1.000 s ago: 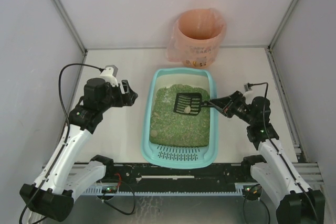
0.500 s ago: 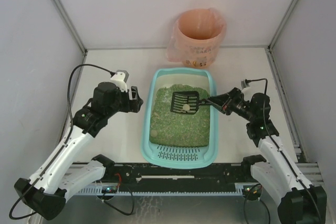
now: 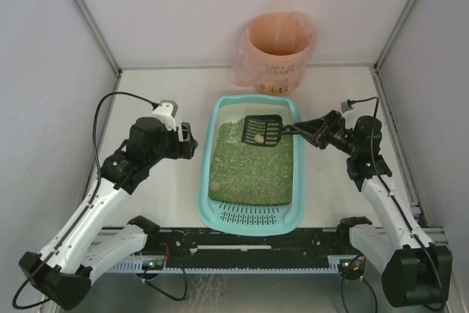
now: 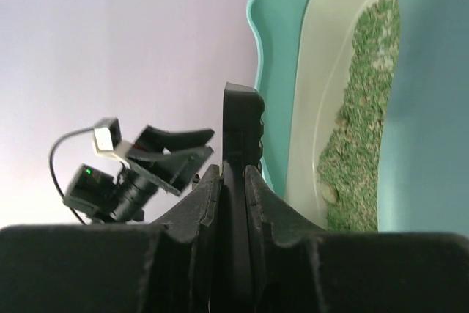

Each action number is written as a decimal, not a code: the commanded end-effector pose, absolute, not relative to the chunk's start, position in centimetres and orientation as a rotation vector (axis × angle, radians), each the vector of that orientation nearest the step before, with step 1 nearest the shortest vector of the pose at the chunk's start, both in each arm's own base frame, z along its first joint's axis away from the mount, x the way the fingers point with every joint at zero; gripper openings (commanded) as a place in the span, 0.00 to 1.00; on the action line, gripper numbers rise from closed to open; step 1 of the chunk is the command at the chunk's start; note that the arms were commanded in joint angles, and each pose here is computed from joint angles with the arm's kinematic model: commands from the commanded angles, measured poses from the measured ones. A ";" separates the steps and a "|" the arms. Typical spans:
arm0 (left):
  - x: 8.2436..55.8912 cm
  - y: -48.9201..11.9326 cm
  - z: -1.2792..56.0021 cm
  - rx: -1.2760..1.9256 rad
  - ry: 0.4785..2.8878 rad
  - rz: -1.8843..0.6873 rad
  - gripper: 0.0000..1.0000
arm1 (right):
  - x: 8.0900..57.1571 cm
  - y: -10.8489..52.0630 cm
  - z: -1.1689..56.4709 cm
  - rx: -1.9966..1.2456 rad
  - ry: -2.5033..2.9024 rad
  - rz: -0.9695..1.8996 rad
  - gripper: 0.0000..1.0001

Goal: Clean the litter box

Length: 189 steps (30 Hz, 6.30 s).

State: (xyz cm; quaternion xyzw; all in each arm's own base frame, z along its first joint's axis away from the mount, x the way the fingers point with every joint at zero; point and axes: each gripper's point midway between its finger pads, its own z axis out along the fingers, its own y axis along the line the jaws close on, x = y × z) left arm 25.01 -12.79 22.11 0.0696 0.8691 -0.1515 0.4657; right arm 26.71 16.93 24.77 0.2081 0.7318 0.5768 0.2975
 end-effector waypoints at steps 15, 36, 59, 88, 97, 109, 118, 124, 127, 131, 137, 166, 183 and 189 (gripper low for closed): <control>24.6 -11.4 21.8 0.143 2.120 -0.308 0.79 | 50.0 9.1 37.4 0.731 1.602 1.118 0.00; 24.6 -11.6 22.0 0.155 2.115 -0.317 0.79 | 60.0 9.2 42.2 -0.071 1.445 0.069 0.00; 24.5 -11.6 22.2 0.126 2.092 -0.343 0.79 | 40.3 19.6 43.0 -0.270 1.245 0.407 0.00; 24.6 -16.3 20.1 0.044 2.070 -0.586 0.74 | 27.8 24.5 20.9 0.158 2.188 0.713 0.00; 24.3 -17.3 17.4 0.079 2.132 -0.583 0.68 | 29.5 27.2 17.1 0.073 2.325 0.668 0.00; 24.3 -18.8 15.6 0.151 2.195 -0.566 0.49 | 26.5 33.5 11.8 0.030 2.505 0.826 0.00; 24.3 -19.1 15.4 0.179 2.209 -0.562 0.43 | 24.2 36.6 10.3 0.051 2.571 1.022 0.00; 24.2 -18.9 15.5 0.175 2.206 -0.553 0.42 | 24.3 35.9 12.2 0.120 2.490 1.106 0.00; 24.2 -18.9 15.7 0.174 2.202 -0.551 0.42 | 24.7 35.6 13.7 0.163 2.404 1.202 0.00; 24.2 -18.8 16.0 0.177 2.197 -0.546 0.41 | 25.4 35.6 15.6 0.174 2.272 1.328 0.00; 24.2 -18.7 16.0 0.184 2.199 -0.543 0.41 | 26.0 35.6 16.4 0.152 2.171 1.369 0.00; 24.2 -18.6 17.4 0.171 2.163 -0.554 0.50 | 27.1 31.7 16.6 0.328 2.096 1.235 0.00; 24.2 -16.9 21.9 0.133 2.073 -0.507 0.68 | 26.7 27.7 17.8 0.404 2.045 1.135 0.00; 24.2 -16.8 21.4 0.128 2.082 -0.502 0.68 | 26.5 25.0 18.5 0.447 2.005 1.082 0.00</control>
